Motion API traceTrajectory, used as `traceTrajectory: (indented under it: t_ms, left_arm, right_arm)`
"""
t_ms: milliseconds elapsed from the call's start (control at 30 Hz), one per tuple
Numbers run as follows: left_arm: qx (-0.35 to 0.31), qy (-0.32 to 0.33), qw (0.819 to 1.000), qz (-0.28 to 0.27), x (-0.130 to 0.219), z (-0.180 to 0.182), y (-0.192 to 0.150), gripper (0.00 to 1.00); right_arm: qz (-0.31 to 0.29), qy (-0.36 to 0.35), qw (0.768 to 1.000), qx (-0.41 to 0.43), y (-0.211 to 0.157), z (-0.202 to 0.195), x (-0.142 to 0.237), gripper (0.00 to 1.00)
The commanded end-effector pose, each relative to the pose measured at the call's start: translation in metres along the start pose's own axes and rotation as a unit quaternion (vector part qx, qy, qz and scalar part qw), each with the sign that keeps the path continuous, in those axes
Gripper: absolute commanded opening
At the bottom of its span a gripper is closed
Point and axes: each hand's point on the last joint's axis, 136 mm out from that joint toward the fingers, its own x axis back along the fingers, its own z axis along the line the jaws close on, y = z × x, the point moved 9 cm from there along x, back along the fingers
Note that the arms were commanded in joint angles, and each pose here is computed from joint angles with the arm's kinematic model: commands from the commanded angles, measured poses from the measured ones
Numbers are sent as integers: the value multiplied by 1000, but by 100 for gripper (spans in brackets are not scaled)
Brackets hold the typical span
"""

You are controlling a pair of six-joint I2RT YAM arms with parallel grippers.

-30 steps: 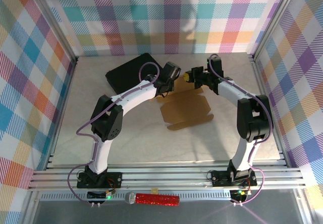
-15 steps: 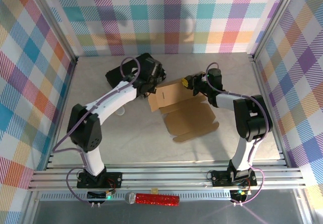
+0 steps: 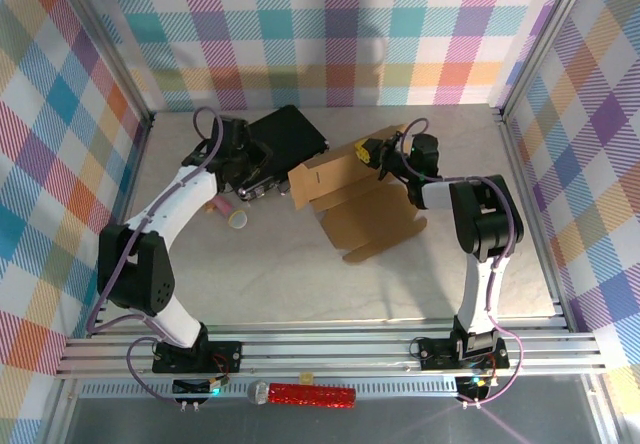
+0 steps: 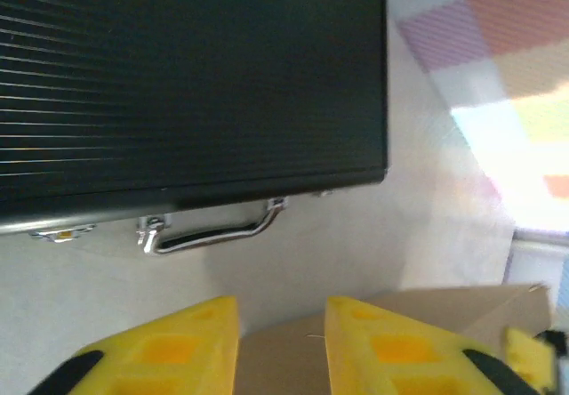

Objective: Fold the paper box

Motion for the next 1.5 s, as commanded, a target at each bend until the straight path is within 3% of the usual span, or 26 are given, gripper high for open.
traceTrajectory:
  t_ms: [0,100,233,600,867,1033,1167,1267,1467]
  left_arm:
    - [-175,-68,977,105,-20,5,-15,21]
    - [-245,-71,955,151,-45,7,-26,18]
    - [-321,-104,928,159,-58,-6,-48,22]
    - [-358,-159,908,150,-68,-14,-86,28]
    - [-332,-155,926,85,-58,-18,-83,48]
    - [-317,-124,938,63,-55,-11,-75,50]
    - [-267,-67,961,6,-30,-4,-47,55]
    - [-239,-49,969,-29,6,-27,-26,56]
    - [-120,-44,992,0,37,-80,-25,51]
  right_arm:
    - [32,27,998,40,-1,15,-1,0]
    - [41,28,998,48,1,10,0,0]
    - [57,35,997,48,6,4,-2,0]
    - [64,71,992,82,20,2,-3,0]
    - [57,57,995,56,30,-8,-2,0]
    - [43,26,998,31,32,3,-3,0]
    - [51,6,998,23,33,14,-5,0]
    - [35,-23,999,-12,34,16,-3,0]
    - [-8,-77,995,-55,33,39,0,0]
